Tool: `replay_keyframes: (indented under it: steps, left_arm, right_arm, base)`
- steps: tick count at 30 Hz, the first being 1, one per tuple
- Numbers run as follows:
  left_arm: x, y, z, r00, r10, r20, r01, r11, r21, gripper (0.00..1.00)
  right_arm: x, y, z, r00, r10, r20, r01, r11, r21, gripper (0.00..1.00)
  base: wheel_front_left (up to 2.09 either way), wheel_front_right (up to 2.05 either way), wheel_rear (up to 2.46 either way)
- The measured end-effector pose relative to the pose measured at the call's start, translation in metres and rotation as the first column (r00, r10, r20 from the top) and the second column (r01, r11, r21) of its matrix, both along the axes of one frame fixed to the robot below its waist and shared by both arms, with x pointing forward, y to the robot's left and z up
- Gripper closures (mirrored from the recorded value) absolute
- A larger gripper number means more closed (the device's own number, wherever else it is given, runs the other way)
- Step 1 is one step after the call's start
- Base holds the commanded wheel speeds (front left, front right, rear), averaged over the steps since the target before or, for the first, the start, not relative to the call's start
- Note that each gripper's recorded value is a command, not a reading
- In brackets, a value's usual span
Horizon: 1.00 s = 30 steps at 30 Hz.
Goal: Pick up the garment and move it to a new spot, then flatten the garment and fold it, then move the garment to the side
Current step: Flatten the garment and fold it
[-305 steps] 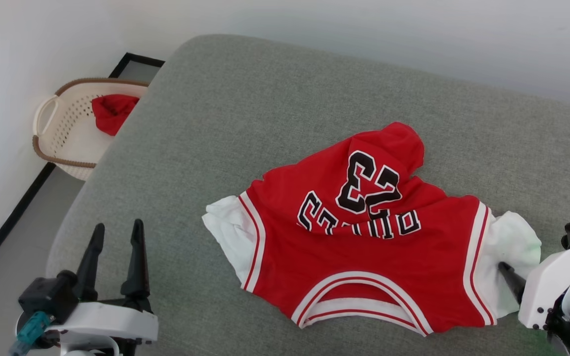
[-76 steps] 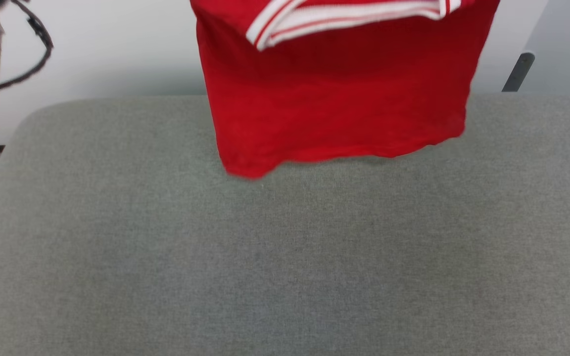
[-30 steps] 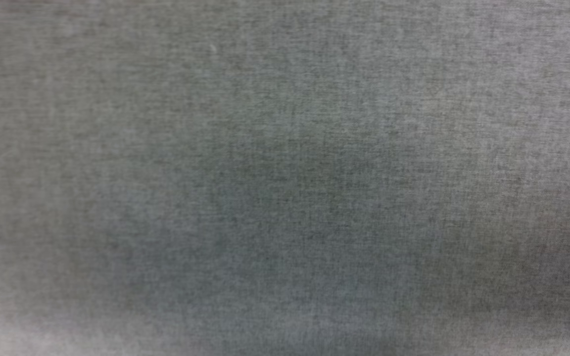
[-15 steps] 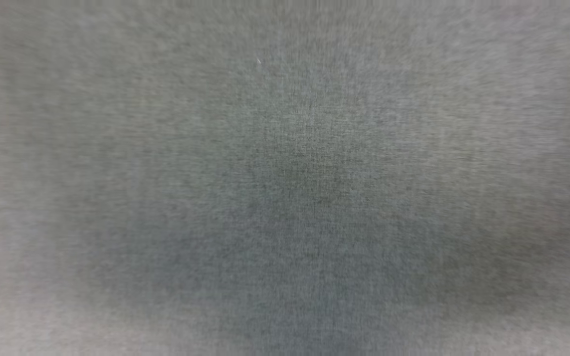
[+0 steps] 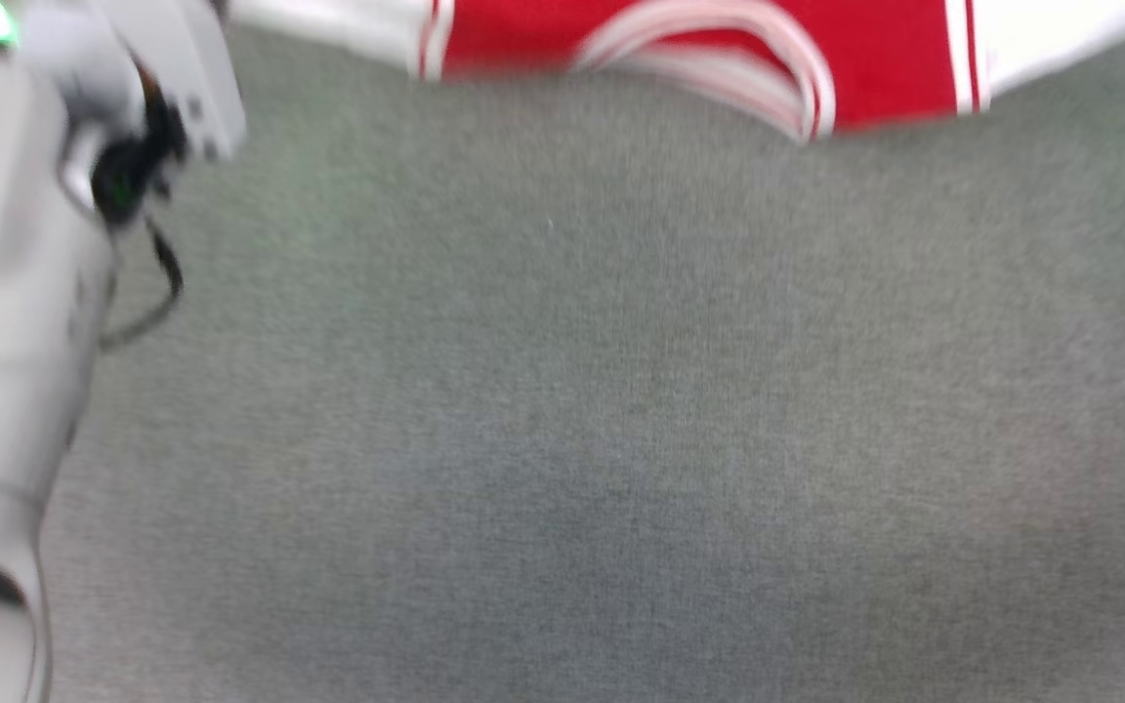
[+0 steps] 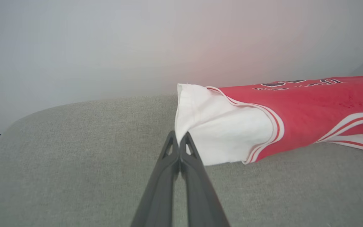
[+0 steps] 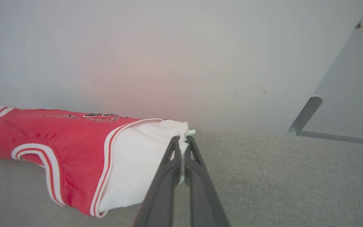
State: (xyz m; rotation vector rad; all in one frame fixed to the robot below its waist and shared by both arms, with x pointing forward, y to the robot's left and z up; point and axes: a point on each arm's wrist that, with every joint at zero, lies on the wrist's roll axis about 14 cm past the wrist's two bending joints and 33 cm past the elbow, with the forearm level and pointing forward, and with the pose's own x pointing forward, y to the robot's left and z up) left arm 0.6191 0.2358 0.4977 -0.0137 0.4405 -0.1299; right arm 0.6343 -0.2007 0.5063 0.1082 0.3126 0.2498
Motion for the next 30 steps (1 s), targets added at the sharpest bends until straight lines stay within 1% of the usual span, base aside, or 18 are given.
replay_keyframes:
  steps: [3,4,5,8,13,18,21,24,28,30]
  left_arm:
    - [-0.029,0.005,0.001,1.0,-0.009,-0.013,0.009,1.0,-0.003,1.0]
    - [-0.029,0.005,0.001,1.0,-0.009,-0.013,0.009,1.0,-0.003,1.0]
    - [-0.051,0.007,-0.003,0.999,-0.02,-0.032,0.02,1.0,-0.006,1.0]
    - [-0.083,0.012,-0.006,0.999,-0.031,-0.043,0.031,0.999,-0.011,1.0]
    - [-0.133,0.019,-0.006,0.999,-0.015,-0.042,0.014,1.0,-0.018,1.0]
    - [-0.185,0.019,-0.01,0.998,0.012,-0.054,-0.015,0.999,-0.043,1.0]
    - [-0.215,0.018,-0.015,0.996,0.037,-0.076,-0.041,0.997,-0.062,1.0]
    - [-0.244,0.02,-0.028,0.989,0.071,-0.132,-0.082,0.993,-0.079,1.0]
    - [-0.273,0.017,-0.039,0.975,0.118,-0.191,-0.144,0.982,-0.126,1.0]
    - [-0.29,0.016,-0.048,0.965,0.133,-0.227,-0.165,0.978,-0.127,1.0]
  right_arm:
    - [-0.027,-0.007,0.005,0.999,0.012,-0.04,-0.011,1.0,0.01,1.0]
    - [-0.027,-0.007,0.005,0.999,0.012,-0.04,-0.011,1.0,0.01,1.0]
    - [-0.048,-0.011,0.003,0.996,0.021,-0.081,-0.019,1.0,0.015,1.0]
    - [-0.08,-0.011,0.001,0.991,0.052,-0.127,-0.051,0.999,0.014,1.0]
    - [-0.13,-0.005,0.002,0.983,0.106,-0.153,-0.103,0.994,0.026,1.0]
    - [-0.179,-0.007,-0.011,0.969,0.127,-0.213,-0.127,0.992,0.013,1.0]
    - [-0.204,-0.007,-0.025,0.954,0.136,-0.267,-0.138,0.99,0.011,1.0]
    - [-0.226,0.0,-0.04,0.933,0.157,-0.325,-0.155,0.987,0.033,1.0]
    - [-0.255,0.003,-0.057,0.893,0.175,-0.415,-0.173,0.984,0.041,1.0]
    - [-0.268,0.003,-0.065,0.873,0.178,-0.454,-0.178,0.983,0.043,1.0]
  base:
    - [0.0,0.0,0.0]
    - [0.0,0.0,0.0]
    - [0.0,0.0,0.0]
    - [0.0,0.0,0.0]
    - [0.0,0.0,0.0]
    - [0.0,0.0,0.0]
    - [0.0,0.0,0.0]
    - [0.0,0.0,0.0]
    - [0.0,0.0,0.0]
    - [0.0,0.0,0.0]
